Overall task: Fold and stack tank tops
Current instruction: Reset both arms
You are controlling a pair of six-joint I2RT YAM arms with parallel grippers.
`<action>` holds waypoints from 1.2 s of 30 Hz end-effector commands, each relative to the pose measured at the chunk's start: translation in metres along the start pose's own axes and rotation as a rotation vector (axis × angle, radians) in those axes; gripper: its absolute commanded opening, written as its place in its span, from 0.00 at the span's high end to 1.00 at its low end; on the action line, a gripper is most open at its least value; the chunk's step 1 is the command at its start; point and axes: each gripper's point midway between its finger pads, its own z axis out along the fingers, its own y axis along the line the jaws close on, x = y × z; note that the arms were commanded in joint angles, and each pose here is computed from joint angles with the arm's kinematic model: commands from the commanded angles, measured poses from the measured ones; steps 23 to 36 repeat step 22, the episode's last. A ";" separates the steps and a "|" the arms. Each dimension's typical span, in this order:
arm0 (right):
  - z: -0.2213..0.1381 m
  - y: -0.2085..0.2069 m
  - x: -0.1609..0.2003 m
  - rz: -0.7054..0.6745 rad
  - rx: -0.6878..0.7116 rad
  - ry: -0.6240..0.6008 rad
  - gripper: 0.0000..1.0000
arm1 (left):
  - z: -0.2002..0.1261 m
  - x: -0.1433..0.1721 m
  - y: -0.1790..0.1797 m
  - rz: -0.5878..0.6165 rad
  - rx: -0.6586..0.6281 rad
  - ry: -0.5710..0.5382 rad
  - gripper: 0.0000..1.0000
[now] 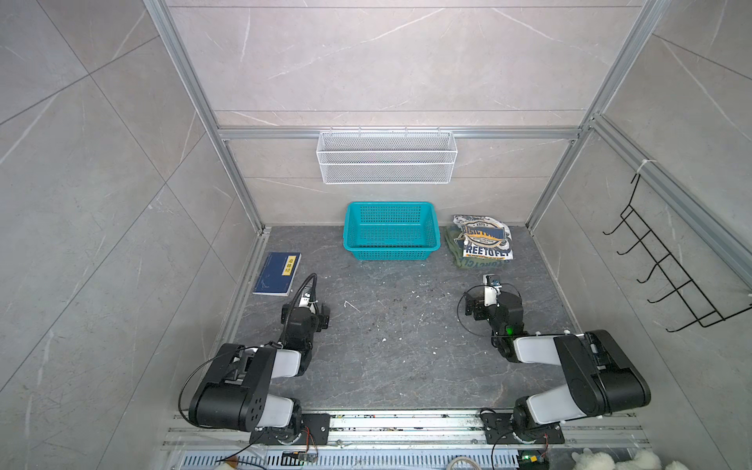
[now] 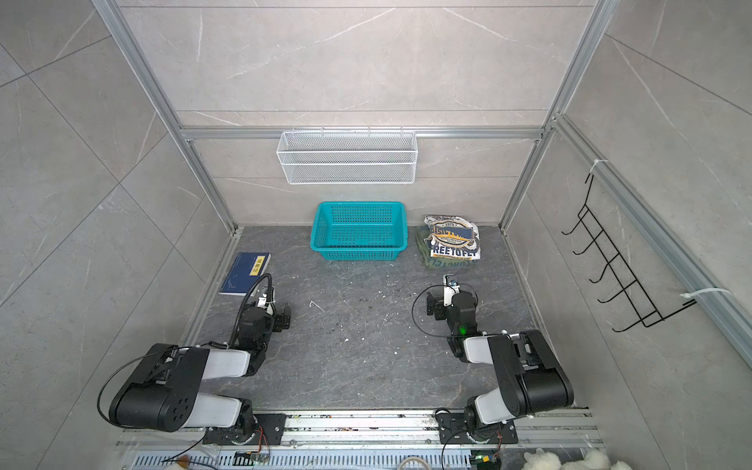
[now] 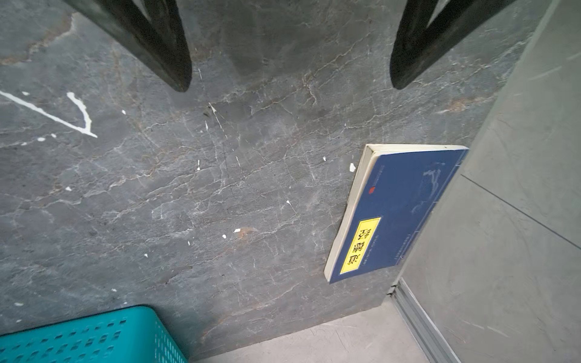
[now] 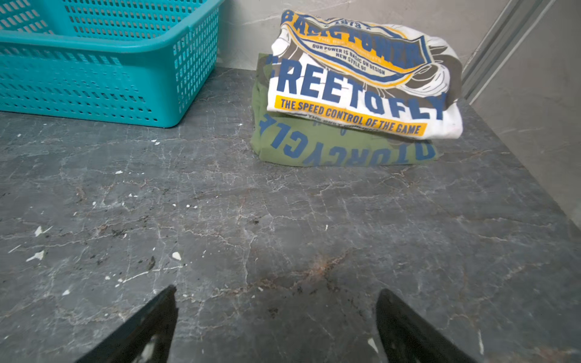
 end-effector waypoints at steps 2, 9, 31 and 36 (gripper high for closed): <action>0.002 -0.013 -0.016 0.025 0.077 -0.059 0.01 | 0.013 -0.034 0.012 -0.110 0.009 -0.159 0.00; 0.003 -0.014 -0.016 0.026 0.074 -0.055 0.01 | 0.030 -0.025 0.035 -0.208 -0.039 -0.026 0.00; 0.004 -0.015 -0.016 0.033 0.065 -0.048 0.01 | 0.030 -0.023 0.035 -0.208 -0.036 -0.016 0.00; 0.004 -0.015 -0.016 0.033 0.065 -0.048 0.01 | 0.030 -0.023 0.035 -0.208 -0.036 -0.016 0.00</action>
